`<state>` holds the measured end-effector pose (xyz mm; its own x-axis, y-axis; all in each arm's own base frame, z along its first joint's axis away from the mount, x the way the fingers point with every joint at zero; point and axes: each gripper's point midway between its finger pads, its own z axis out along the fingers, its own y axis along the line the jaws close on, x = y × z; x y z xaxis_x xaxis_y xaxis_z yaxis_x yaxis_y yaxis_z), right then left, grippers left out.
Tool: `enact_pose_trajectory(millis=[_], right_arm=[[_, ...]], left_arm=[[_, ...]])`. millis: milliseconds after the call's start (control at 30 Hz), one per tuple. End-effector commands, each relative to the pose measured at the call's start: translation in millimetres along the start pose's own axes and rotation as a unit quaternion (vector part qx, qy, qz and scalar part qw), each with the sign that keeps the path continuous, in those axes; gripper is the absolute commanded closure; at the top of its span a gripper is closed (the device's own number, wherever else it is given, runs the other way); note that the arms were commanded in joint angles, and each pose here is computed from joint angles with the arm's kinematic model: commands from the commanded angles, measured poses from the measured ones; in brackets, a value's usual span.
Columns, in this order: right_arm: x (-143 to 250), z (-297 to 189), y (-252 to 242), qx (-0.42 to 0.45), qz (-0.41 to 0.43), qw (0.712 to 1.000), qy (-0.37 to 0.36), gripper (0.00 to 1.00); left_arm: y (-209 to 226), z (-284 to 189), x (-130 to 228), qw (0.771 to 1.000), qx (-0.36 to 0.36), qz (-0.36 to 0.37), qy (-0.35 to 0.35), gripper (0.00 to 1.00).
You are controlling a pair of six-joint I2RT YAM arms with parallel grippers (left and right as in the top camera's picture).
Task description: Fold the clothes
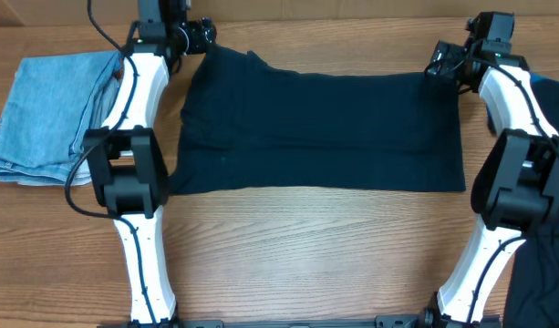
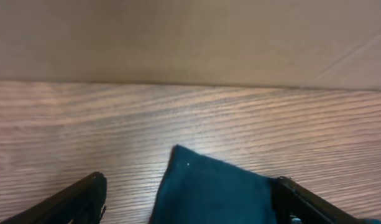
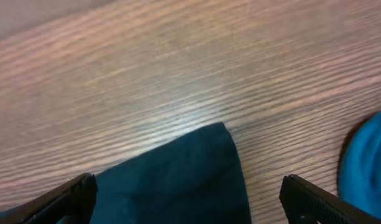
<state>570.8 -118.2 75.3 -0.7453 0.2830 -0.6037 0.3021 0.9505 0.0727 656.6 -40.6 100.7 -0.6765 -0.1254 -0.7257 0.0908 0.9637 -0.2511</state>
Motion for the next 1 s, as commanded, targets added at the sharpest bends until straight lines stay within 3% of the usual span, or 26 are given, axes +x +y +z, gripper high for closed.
enact_pose_trajectory(millis=[0,200,533,600,767,967], right_arm=[[1,12,-2,0.003,-0.003,1.000,0.000,0.02],[14,30,-3,0.004,-0.003,1.000,0.011,0.00],[29,63,3,-0.016,-0.005,1.000,0.015,0.00],[32,66,2,-0.016,-0.005,1.000,0.019,0.05],[41,75,1,-0.015,-0.005,1.000,0.027,0.28],[39,79,2,-0.016,-0.005,1.000,0.018,0.38]], left_arm=[[-1,23,25,1.000,0.009,-0.005,0.024,0.14],[8,43,53,0.999,0.004,-0.011,0.052,0.15],[8,47,59,0.998,0.005,0.005,0.058,0.15],[8,47,59,0.998,0.005,0.005,0.057,0.15],[8,47,58,0.998,0.005,0.005,0.056,0.14],[7,47,58,0.998,0.006,0.005,0.056,0.18]])
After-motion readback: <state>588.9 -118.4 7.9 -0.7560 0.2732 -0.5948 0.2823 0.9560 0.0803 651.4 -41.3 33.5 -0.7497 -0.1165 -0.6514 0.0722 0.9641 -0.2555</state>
